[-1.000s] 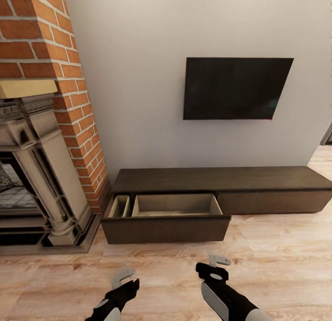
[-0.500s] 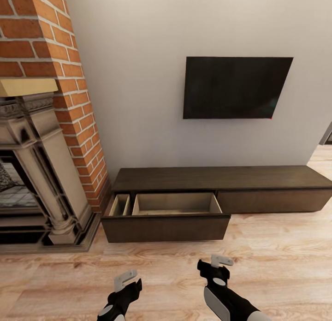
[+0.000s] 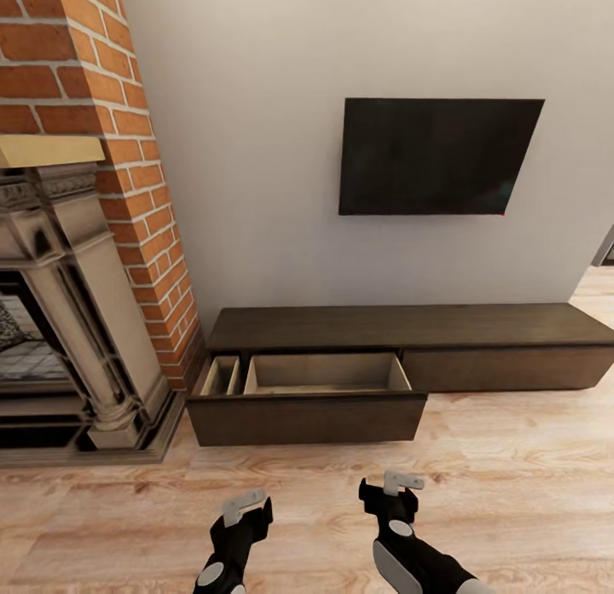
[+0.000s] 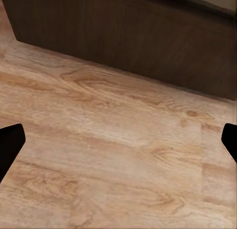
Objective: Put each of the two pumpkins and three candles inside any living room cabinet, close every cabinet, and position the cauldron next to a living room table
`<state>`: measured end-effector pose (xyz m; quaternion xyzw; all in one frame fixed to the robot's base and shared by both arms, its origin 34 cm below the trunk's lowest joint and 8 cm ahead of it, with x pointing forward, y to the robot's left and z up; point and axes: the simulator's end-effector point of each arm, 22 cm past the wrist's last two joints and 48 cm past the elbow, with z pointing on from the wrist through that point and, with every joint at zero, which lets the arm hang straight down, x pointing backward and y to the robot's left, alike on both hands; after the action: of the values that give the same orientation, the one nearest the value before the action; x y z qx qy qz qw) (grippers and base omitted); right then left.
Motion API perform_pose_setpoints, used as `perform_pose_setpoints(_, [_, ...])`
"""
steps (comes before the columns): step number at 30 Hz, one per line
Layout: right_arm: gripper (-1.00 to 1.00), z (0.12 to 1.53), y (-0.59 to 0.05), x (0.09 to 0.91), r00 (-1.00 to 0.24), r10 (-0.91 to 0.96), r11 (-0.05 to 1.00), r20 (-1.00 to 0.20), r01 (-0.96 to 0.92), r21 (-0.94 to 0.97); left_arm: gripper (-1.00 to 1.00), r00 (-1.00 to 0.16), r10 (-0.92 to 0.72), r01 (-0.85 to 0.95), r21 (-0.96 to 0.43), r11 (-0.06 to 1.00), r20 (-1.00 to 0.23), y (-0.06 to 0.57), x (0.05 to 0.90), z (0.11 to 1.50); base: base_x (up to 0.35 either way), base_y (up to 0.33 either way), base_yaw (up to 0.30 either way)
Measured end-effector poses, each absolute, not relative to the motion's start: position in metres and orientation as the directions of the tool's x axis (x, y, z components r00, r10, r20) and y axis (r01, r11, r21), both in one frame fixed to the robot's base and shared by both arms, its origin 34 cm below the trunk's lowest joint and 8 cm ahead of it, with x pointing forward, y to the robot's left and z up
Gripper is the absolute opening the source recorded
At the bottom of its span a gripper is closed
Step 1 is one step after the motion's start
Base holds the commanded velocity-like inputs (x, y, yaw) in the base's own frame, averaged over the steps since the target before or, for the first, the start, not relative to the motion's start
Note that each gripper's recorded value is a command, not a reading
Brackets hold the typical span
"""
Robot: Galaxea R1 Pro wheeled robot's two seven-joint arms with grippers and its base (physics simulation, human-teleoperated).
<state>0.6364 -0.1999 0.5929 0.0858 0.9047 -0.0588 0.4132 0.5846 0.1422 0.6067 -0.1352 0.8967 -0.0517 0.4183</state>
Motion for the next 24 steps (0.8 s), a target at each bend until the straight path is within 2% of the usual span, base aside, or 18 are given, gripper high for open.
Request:
perform_pose_setpoints(10, [1.00, 0.575, -0.199, 0.635, -0.643, 0.105, 0.978, -0.759, 0.205, -0.038, 1.00, -0.561, -0.287, -0.194, -0.213, 0.957, -0.776, 0.143, 0.598, 0.603, 0.000, 0.000, 0.000])
perform_pose_setpoints(24, [1.00, 0.550, -0.199, 0.633, -0.643, 0.106, 0.978, -0.759, 0.203, -0.035, 1.00, -0.575, -0.275, -0.202, -0.192, 0.960, -0.771, 0.146, 0.590, 0.567, 0.000, 0.000, 0.000])
